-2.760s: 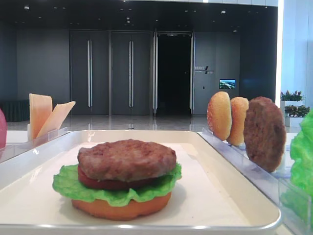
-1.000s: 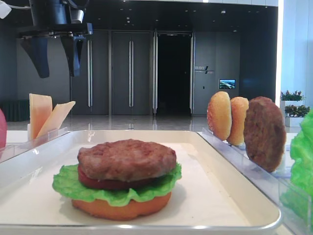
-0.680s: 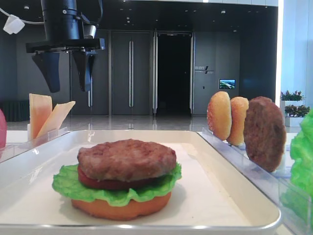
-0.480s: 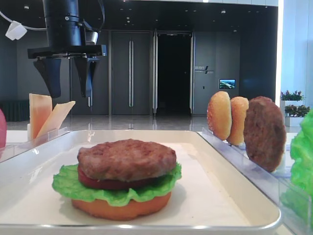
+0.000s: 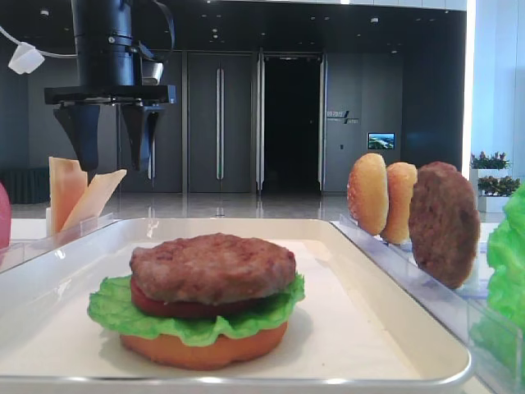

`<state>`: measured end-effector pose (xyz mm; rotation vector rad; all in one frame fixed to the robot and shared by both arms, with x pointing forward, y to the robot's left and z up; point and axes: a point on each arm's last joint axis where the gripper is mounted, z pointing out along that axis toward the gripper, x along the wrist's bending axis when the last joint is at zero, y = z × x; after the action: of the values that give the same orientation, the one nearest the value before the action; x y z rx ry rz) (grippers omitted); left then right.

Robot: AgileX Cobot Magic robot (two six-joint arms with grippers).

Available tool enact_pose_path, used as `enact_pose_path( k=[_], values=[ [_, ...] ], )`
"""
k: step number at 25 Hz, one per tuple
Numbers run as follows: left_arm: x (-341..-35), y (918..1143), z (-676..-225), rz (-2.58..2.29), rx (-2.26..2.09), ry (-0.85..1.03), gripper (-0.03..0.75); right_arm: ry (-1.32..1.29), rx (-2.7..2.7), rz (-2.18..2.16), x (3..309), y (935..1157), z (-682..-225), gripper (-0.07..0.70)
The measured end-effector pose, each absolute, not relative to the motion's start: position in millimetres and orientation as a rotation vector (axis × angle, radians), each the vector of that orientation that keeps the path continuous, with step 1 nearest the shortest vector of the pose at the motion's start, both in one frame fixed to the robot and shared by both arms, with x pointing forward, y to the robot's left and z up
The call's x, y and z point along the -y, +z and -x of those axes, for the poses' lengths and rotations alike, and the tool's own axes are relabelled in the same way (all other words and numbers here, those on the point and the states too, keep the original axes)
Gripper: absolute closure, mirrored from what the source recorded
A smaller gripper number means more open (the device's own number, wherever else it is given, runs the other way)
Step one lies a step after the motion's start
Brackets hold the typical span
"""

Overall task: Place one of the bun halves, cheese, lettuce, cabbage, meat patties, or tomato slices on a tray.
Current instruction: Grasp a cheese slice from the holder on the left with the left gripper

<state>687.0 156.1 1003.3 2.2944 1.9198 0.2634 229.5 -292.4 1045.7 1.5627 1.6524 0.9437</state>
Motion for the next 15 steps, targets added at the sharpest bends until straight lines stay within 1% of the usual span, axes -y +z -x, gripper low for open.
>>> enact_pose_path(
  k=[4, 8, 15],
  values=[
    [-155, 991, -690, -2.314, -1.933, 0.247, 0.179, 0.944, -1.652, -1.563, 292, 1046, -229, 0.153],
    [-155, 983, -691, -2.329, -1.942, 0.243, 0.179, 0.944, -1.652, -1.563, 292, 1046, -229, 0.155],
    [-158, 982, -692, -2.337, -1.944, 0.265, 0.179, 0.944, -1.652, -1.563, 292, 1046, -229, 0.158]
  ],
)
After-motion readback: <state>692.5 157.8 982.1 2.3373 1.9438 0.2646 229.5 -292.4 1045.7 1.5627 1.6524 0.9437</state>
